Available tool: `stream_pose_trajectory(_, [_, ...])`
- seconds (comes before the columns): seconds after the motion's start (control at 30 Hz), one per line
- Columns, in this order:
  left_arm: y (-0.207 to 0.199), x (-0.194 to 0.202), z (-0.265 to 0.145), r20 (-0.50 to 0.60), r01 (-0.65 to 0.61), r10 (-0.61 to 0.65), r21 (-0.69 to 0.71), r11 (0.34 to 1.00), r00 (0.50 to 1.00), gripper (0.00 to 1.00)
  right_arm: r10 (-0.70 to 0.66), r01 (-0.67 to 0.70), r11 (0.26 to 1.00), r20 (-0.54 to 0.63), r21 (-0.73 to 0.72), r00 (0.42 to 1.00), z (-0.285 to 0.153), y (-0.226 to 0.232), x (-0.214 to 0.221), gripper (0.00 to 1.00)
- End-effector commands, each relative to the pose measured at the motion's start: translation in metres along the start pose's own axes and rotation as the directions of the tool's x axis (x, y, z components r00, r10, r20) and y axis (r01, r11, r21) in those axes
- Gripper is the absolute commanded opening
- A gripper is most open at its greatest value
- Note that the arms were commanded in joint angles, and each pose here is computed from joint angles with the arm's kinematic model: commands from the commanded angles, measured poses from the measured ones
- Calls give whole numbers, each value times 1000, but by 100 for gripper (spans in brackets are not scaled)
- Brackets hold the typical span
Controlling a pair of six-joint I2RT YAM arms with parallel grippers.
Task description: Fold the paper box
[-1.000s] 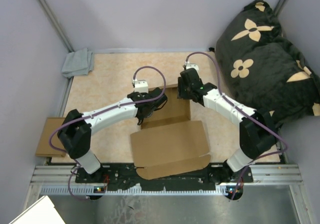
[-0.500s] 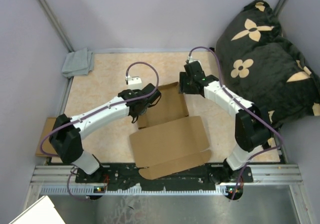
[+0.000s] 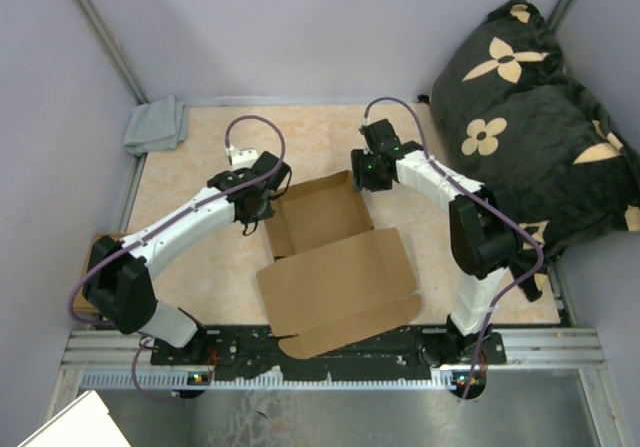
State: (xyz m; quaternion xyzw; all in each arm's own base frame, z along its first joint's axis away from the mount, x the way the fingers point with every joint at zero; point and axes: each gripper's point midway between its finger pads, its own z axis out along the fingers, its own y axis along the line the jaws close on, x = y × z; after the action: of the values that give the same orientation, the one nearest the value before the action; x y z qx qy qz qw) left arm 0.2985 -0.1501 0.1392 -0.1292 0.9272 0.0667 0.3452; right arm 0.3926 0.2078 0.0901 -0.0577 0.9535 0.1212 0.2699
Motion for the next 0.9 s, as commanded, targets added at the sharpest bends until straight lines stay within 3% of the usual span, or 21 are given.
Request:
stream_pose_trajectory(0.0, [-22, 17, 15, -105, -3, 18, 137, 991, 994, 37, -26, 25, 999, -10, -48, 1000, -2, 11, -8, 52])
stream_pose_trajectory(0.23, [-51, 35, 33, -217, -48, 86, 174, 984, 972, 38, -34, 34, 999, -38, -1, 999, 2, -2, 6, 51])
stream_pose_trajectory(0.5, [-32, 63, 55, -316, -149, 157, 50, 988, 936, 37, -33, 34, 999, -63, 16, 997, 4, -9, 23, 51])
stream_pose_trajectory(0.87, [-54, 18, 8, -207, -40, 84, 212, 976, 975, 43, -21, 22, 1000, -55, 14, 998, 5, -9, 25, 50])
